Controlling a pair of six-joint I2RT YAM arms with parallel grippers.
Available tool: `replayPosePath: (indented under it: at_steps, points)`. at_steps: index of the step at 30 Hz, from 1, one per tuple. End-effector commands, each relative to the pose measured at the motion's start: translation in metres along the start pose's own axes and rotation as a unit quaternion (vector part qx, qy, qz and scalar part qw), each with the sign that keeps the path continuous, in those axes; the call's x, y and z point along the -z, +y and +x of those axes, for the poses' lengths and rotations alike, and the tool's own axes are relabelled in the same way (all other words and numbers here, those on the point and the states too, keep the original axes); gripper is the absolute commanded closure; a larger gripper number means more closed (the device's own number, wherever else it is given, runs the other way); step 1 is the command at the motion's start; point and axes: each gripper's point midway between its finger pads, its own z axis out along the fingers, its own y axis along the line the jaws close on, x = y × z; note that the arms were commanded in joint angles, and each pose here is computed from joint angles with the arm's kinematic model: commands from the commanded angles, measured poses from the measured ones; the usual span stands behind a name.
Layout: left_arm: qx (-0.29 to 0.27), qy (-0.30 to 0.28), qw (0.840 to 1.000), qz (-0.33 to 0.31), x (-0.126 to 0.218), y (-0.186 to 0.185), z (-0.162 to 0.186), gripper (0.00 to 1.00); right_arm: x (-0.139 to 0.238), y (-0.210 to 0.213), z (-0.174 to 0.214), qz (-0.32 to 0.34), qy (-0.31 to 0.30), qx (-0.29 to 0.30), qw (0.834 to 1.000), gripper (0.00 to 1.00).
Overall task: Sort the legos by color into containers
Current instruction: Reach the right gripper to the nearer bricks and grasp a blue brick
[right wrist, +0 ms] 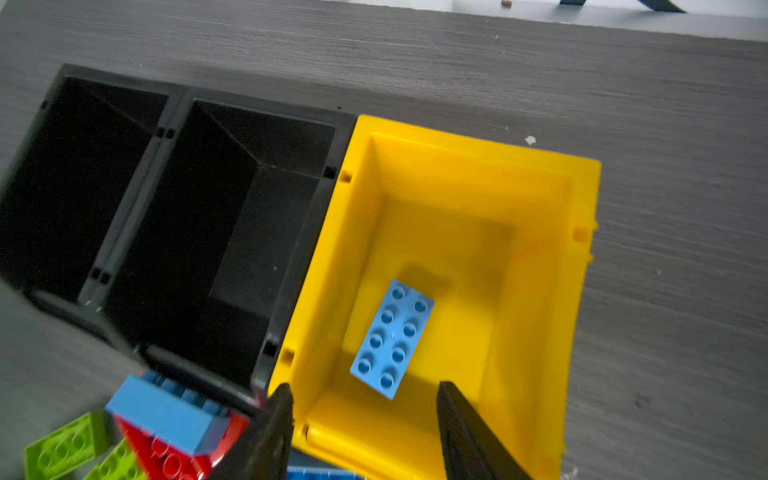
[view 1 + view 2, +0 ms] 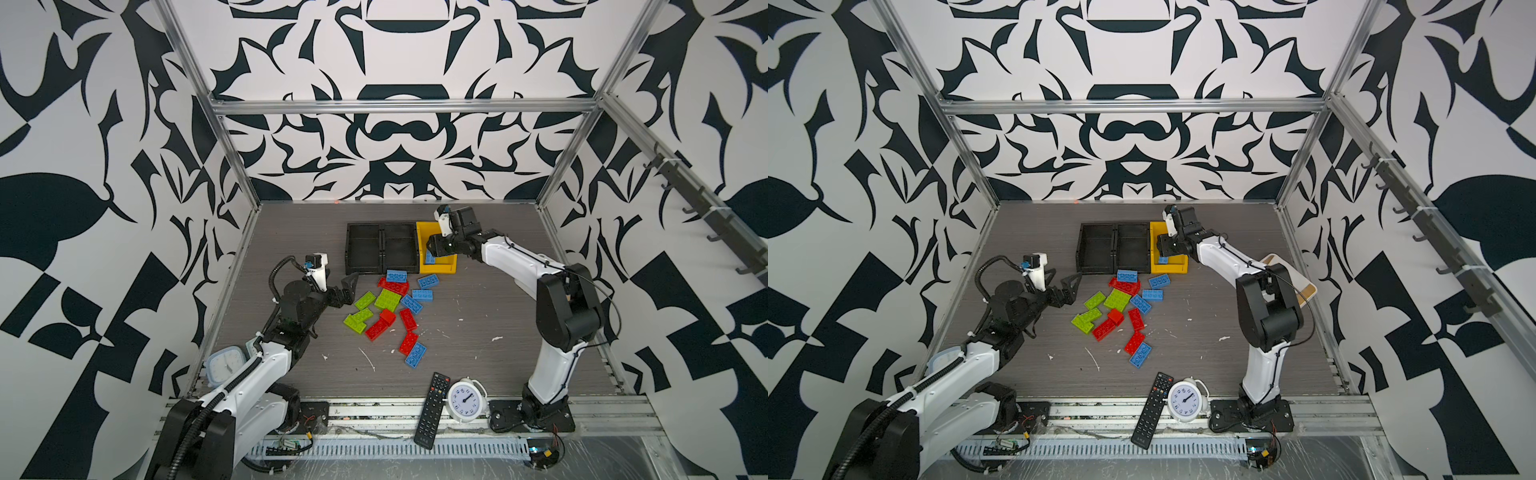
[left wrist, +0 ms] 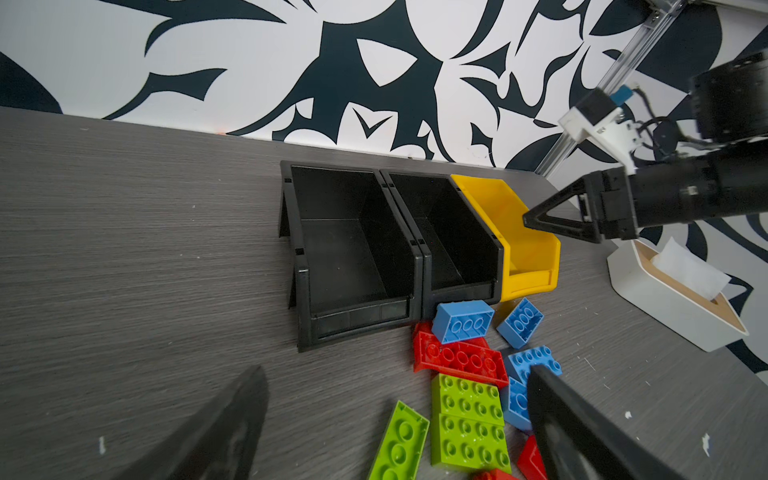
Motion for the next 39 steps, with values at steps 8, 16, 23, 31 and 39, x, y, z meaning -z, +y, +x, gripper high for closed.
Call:
replayPosePath:
  at_steps: [8,16,23,31,39]
  points:
    - [-0.003,-0.007,1.000,0.001,0.004,-0.001,-0.002,0.01,0.092,0.090,0.127,-0.030,0.090,0.084,0.992,0.34]
    - [-0.002,0.000,1.000,-0.001,0.001,0.000,0.000,0.01,0.116,0.143,0.215,-0.085,0.170,0.175,0.966,0.28]
    - [-0.007,-0.001,1.000,-0.012,0.002,0.005,0.001,0.01,0.107,0.156,0.247,-0.079,0.224,0.249,0.939,0.25]
    - [-0.009,-0.002,1.000,-0.015,0.002,0.005,0.000,0.01,0.097,0.159,0.257,-0.066,0.248,0.284,0.924,0.23]
    - [-0.008,-0.003,1.000,-0.016,0.002,0.005,0.000,0.01,0.087,0.161,0.260,-0.056,0.250,0.297,0.920,0.22]
